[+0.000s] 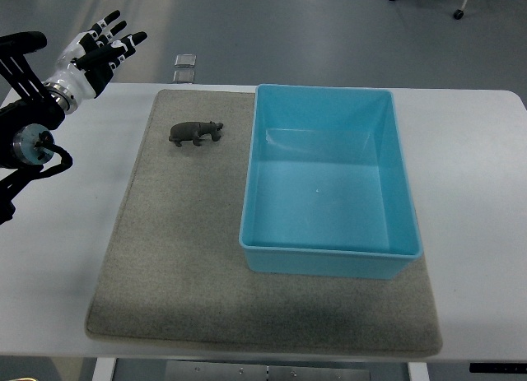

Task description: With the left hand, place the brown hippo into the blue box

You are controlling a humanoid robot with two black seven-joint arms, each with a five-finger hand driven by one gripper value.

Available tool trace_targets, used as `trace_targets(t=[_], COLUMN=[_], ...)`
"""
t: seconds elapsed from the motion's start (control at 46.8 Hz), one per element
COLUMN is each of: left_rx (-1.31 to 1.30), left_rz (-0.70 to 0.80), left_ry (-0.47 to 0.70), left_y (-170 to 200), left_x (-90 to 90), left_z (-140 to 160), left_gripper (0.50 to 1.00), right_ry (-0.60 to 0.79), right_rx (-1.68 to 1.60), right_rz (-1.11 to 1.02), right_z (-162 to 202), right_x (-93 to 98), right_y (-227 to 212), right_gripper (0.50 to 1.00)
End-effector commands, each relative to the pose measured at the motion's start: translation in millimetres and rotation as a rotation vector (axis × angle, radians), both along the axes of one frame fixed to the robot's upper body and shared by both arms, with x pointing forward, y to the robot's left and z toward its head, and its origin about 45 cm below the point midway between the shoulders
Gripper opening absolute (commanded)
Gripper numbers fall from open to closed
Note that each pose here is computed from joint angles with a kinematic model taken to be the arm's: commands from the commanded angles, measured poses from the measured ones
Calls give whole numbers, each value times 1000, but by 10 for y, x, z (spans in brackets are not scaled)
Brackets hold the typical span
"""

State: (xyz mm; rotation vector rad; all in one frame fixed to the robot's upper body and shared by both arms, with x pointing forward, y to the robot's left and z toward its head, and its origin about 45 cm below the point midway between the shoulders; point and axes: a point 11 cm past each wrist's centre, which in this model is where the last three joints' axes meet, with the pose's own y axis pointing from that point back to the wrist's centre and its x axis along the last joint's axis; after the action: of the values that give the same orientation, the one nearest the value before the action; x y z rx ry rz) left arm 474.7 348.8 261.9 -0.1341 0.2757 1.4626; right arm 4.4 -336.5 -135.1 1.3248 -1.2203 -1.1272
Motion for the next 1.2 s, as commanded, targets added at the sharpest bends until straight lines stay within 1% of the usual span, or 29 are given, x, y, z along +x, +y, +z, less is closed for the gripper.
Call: trace_targets(t=[0.0,0.278,0.556,0.962,1.176], left_rx=[-5,-31,-20,-31,-37], left_rz=[-7,26,51,33,-2], left_ry=[-3,-37,-29,-32,-41], left_y=[-36,54,174,89,45], left_x=[10,41,33,45,50], left_z=[8,102,41,38,62], left_gripper=[1000,1000,1000,1000,999], right_ry=[0,0,0,0,0], right_rx=[0,0,0,0,0], right_rz=[0,0,0,0,0], right_z=[0,0,0,0,0], right_x=[1,1,1,1,1], right_y=[0,0,0,0,0], right_gripper=[936,936,936,936,936])
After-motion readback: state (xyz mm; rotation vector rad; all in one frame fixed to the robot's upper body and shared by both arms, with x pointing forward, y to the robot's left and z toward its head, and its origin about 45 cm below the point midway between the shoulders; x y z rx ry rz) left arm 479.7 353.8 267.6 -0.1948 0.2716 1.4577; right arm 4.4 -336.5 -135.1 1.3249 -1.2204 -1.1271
